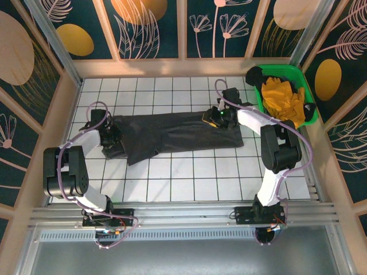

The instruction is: Fold and stack the t-shirts

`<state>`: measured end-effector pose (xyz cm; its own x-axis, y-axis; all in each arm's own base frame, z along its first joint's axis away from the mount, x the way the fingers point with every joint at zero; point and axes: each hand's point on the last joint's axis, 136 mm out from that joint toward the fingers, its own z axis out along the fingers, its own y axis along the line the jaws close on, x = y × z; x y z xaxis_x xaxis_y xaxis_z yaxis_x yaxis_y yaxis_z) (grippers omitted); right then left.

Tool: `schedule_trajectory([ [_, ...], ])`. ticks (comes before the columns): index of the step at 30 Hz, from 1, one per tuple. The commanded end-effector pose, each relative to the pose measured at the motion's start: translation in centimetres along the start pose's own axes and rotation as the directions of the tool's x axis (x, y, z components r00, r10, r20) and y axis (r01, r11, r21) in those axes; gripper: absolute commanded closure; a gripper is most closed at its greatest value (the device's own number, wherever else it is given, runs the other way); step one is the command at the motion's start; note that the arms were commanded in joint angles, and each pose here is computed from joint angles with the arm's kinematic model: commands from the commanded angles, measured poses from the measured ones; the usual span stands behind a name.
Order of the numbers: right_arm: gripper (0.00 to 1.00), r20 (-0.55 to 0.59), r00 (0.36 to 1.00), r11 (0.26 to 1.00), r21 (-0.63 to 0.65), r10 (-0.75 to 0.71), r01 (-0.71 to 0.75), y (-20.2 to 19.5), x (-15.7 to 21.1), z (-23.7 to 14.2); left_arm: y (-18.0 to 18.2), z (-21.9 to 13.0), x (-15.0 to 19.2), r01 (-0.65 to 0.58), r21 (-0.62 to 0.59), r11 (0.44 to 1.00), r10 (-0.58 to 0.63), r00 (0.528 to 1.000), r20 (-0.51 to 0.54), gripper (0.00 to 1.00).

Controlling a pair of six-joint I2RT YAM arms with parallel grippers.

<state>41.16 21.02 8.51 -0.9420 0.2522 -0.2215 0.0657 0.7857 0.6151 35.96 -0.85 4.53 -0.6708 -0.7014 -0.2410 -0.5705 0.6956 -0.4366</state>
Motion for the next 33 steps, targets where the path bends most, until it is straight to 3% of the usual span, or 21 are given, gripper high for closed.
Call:
schedule_trajectory([
  [1, 0.59, 0.048, 0.999, 1.000, -0.021, -0.016, 0.017, 1.1, -0.8, -1.3, -1.0, -1.1, -0.5, -0.015, 0.011, 1.000, 0.015, 1.000, 0.007, 1.00],
  [10, 0.60, 0.059, 0.998, 1.000, -0.006, -0.014, 0.015, 0.9, -1.0, -1.7, -1.4, -2.5, -3.6, -0.018, -0.074, 0.997, 0.024, 0.996, 0.083, 1.00],
  [21, 0.61, 0.079, 0.997, 1.000, 0.018, 0.004, -0.005, -0.3, -1.1, -2.5, -2.5, -1.8, -6.7, -0.058, -0.147, 0.987, 0.072, 0.993, 0.097, 1.00],
  [33, 0.66, 0.132, 0.991, 0.996, 0.071, 0.037, -0.046, -2.2, -1.6, -3.5, -1.7, 2.5, -10.3, -0.069, -0.268, 0.961, 0.110, 0.984, 0.140, 1.00],
])
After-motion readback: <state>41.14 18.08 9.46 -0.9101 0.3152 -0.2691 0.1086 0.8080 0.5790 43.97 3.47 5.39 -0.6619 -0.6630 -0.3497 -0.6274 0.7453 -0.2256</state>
